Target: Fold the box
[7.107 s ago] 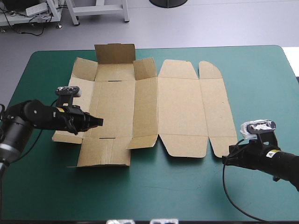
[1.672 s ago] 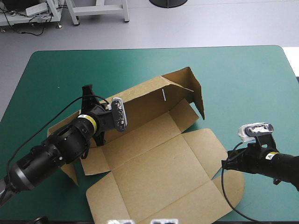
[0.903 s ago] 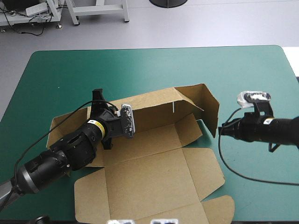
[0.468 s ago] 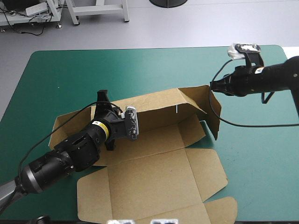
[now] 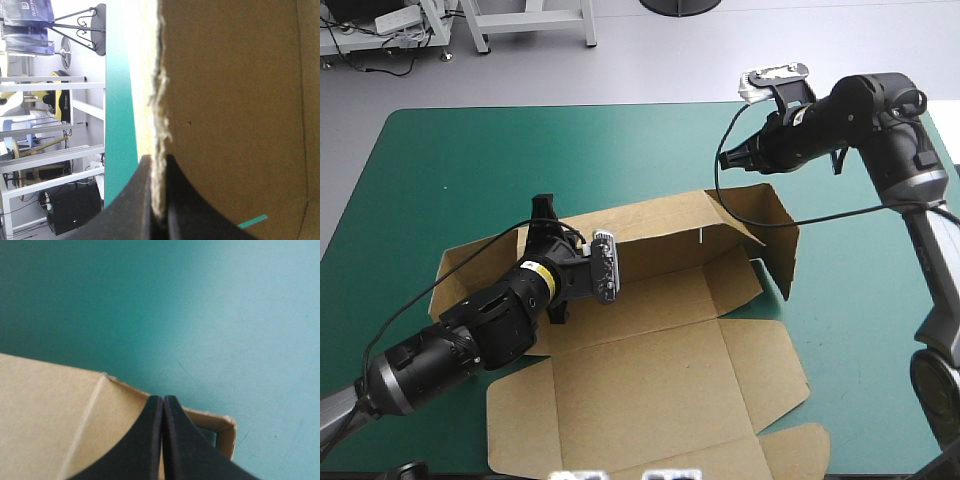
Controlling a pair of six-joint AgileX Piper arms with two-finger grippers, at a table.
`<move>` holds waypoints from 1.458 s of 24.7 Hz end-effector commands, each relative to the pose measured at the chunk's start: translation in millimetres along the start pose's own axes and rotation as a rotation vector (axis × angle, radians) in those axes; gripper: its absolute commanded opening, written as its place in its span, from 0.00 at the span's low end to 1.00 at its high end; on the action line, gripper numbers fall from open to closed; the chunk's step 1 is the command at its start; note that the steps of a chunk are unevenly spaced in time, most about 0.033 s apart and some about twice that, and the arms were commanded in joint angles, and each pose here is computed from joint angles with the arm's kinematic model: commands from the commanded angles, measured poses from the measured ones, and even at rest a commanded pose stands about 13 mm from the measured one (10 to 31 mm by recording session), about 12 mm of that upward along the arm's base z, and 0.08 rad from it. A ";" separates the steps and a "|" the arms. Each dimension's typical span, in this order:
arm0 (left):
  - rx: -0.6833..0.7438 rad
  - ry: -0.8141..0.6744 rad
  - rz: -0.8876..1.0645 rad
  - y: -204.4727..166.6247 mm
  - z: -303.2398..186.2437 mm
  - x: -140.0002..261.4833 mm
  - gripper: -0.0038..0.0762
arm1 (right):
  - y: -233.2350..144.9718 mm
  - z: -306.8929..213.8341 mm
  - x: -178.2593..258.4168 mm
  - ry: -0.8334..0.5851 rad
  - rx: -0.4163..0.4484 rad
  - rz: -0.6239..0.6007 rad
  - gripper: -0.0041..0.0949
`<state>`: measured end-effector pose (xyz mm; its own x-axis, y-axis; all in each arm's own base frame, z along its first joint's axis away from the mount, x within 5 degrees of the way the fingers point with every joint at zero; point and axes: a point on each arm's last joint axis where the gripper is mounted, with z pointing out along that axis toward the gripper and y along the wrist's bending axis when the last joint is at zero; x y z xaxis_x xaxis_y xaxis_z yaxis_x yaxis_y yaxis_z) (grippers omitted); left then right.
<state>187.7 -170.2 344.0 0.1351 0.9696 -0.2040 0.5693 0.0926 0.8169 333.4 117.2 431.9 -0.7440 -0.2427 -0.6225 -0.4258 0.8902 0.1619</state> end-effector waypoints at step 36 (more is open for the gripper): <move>-0.063 -0.008 -0.035 -0.9 -1.0 2.4 0.04 | -8.1 32.8 34.5 0.173 -0.007 0.023 0.04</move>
<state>188.3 -168.7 333.0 0.1196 0.9717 -0.2037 0.5459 0.1070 0.8310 348.9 119.7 365.3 -0.8458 -0.2718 -0.4591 -0.3863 0.9055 0.1755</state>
